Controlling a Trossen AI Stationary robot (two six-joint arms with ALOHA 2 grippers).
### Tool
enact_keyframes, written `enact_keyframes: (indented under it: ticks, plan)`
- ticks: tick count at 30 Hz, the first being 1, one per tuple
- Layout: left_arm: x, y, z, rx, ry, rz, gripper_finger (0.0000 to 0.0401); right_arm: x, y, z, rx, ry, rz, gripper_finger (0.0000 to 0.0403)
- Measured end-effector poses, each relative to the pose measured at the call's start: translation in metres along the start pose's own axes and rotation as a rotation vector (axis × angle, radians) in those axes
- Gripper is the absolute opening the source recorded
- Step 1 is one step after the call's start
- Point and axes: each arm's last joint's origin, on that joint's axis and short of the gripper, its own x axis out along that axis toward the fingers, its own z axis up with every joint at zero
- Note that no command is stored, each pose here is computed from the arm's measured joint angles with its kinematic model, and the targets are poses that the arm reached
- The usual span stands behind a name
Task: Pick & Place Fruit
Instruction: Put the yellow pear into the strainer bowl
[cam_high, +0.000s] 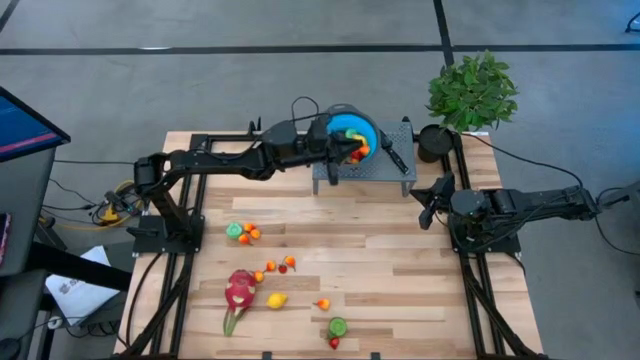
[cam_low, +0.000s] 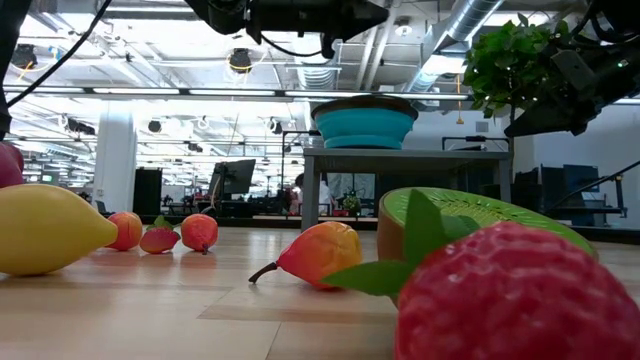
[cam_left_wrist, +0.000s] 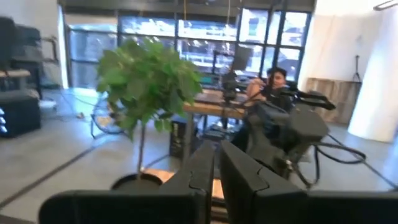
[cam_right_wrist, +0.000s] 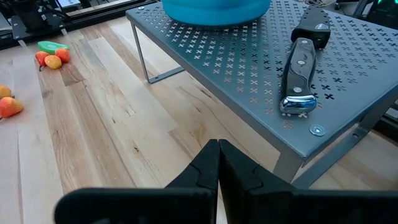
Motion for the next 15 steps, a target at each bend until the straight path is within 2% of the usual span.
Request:
enact_keyframes:
  ticks: [4,7,11,15]
  plan:
    - [0.000,-0.002,-0.005,-0.051,0.057,-0.076,0.0008,0.000,0.000,0.000,0.000,0.000,0.000,0.0000]
    - [-0.002,-0.006,-0.008,-0.119,0.120,-0.183,0.0004,0.000,0.000,0.000,0.000,0.000,0.000,0.0000]
    - [-0.011,-0.019,-0.011,-0.227,0.288,-0.296,0.0004,0.000,0.000,0.000,0.000,0.000,0.000,0.0000]
    - [-0.029,-0.041,-0.013,-0.290,0.506,-0.321,0.0004,0.000,0.000,0.000,0.000,0.000,0.000,0.0000]
